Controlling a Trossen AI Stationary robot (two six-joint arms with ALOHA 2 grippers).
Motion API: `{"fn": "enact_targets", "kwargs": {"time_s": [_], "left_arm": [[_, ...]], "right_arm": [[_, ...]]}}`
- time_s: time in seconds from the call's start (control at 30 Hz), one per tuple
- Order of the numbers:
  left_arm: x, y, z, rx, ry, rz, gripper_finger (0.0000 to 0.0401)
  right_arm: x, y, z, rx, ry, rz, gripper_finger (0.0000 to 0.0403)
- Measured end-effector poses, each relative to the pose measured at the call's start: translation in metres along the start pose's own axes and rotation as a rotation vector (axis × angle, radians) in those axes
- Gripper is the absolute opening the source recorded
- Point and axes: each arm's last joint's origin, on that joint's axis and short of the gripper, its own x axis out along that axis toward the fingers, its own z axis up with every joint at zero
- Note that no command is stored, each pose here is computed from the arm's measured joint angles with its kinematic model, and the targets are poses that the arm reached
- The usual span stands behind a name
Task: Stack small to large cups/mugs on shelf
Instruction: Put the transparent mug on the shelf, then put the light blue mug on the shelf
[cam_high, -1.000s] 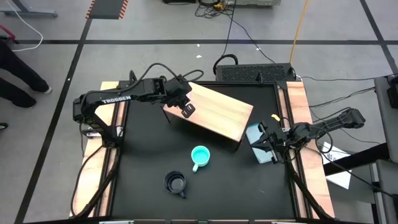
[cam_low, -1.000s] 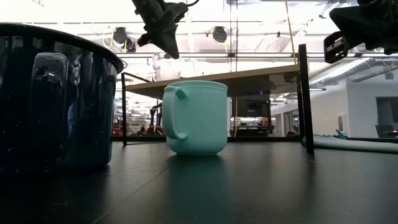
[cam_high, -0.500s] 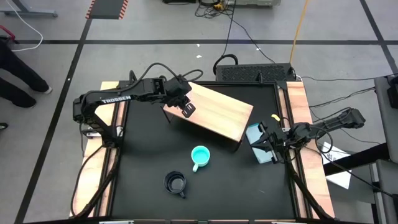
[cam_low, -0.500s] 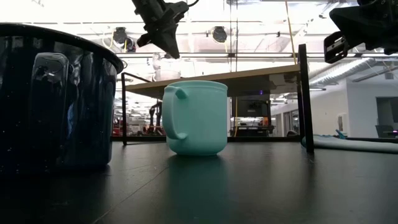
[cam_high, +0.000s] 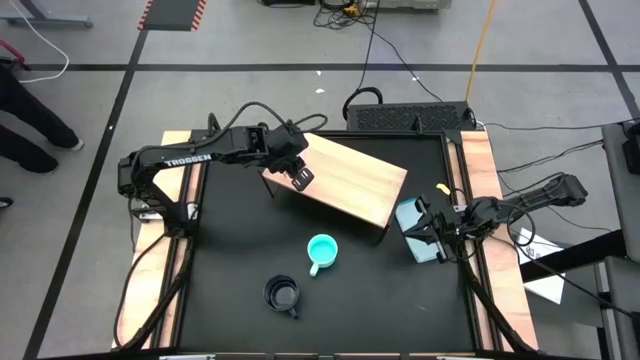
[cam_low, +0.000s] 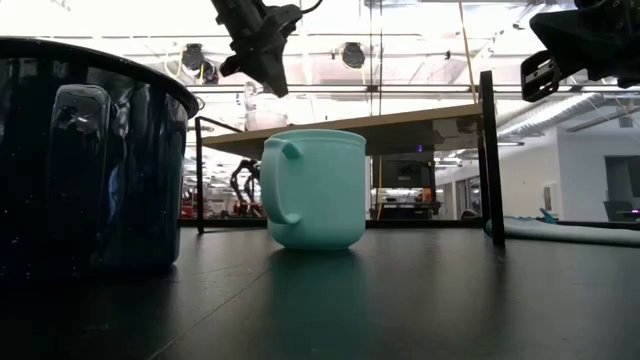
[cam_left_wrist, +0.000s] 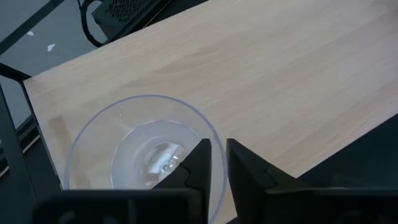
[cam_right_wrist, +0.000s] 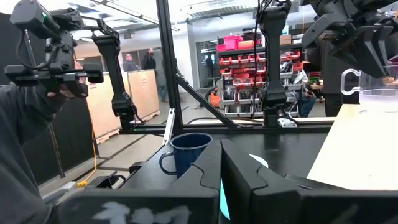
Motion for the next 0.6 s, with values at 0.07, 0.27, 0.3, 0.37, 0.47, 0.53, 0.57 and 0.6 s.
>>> {"fn": "enact_targets", "kwargs": {"time_s": [0.07,0.27,0.3,0.37,0.47,0.53,0.57,0.6], "left_arm": [[0.0,0.0,0.0,0.001,0.0,0.0,0.0064],[0.0,-0.0001,0.0004,0.013,-0.004,-0.001,0.0094],[0.0,-0.0002,0.0006,0.013,-0.006,-0.002,0.01],[0.0,-0.0003,0.0008,0.015,-0.009,-0.003,0.0112],[0.0,-0.0003,0.0008,0.028,-0.009,-0.003,0.0128],[0.0,-0.0003,0.0009,0.03,-0.009,-0.003,0.0138],[0.0,-0.0003,0.0009,0.031,-0.01,-0.003,0.0142],[-0.0002,-0.0003,0.001,0.033,-0.011,-0.003,0.0146]], "right_arm": [[0.0,0.0,-0.0001,0.0,0.0,0.0,0.0],[0.0,0.0,0.0001,0.0,0.0,0.0,0.0],[0.0,0.0,0.0,0.0,0.0,0.0,0.0],[0.0,0.0,0.0,0.0,0.0,0.0,0.0],[0.0,0.0,0.0,0.0,0.0,0.0,0.0],[0.0,0.0,-0.0001,0.0,0.0,0.0,0.0],[0.0,0.0,-0.0001,0.0,0.0,0.0,0.0],[0.0,0.0,-0.0001,0.0,0.0,0.0,0.0]]}}
